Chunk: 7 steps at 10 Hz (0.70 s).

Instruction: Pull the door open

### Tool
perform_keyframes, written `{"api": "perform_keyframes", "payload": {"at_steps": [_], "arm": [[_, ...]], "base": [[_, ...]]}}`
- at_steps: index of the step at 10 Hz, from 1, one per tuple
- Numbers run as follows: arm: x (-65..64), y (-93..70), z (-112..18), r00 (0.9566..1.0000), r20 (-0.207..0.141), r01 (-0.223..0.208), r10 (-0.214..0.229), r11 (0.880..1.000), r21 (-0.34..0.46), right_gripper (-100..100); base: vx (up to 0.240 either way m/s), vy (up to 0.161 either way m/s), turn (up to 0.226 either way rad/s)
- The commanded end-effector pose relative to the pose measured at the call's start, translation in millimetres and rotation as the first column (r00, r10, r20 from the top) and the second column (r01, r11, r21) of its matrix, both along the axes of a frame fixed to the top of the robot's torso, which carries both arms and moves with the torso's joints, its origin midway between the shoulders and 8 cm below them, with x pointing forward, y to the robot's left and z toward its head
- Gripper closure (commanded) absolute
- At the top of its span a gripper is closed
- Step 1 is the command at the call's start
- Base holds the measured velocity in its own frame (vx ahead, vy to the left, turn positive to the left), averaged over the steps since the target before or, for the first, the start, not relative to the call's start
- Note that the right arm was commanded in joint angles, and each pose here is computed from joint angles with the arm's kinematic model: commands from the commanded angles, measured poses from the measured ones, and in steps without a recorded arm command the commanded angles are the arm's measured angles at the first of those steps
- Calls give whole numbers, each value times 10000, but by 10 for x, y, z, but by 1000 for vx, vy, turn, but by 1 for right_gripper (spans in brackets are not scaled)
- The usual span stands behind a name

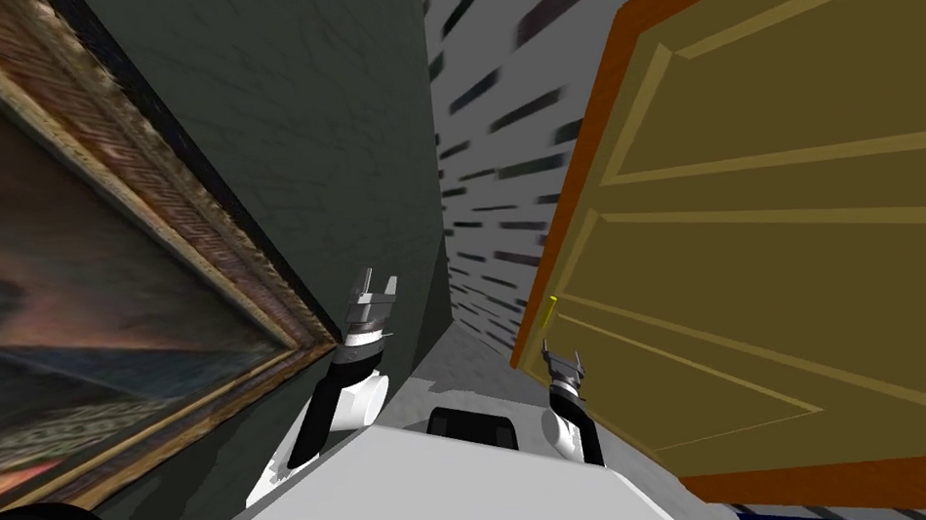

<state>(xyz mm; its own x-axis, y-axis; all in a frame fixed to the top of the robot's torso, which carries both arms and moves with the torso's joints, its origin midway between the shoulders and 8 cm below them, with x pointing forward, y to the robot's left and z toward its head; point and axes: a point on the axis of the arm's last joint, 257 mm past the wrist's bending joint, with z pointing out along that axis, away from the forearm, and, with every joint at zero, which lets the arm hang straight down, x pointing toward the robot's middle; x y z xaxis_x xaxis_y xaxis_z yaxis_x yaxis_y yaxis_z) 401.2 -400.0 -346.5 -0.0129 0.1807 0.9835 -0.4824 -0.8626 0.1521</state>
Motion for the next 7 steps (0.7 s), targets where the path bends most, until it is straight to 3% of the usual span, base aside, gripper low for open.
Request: {"api": "perform_keyframes", "payload": {"at_steps": [1, 5, 7], "arm": [[-14, -32, -80, 9999, -11, 112, -112, 9994, 319, -100], [-105, -147, -316, 9986, -82, 521, -515, 9904, 1278, -100], [-166, -212, -449, 9969, -129, 785, -775, 9804, 1807, -100]], "base": [[76, -27, 77], [97, -50, 111], [104, -75, 116]]}}
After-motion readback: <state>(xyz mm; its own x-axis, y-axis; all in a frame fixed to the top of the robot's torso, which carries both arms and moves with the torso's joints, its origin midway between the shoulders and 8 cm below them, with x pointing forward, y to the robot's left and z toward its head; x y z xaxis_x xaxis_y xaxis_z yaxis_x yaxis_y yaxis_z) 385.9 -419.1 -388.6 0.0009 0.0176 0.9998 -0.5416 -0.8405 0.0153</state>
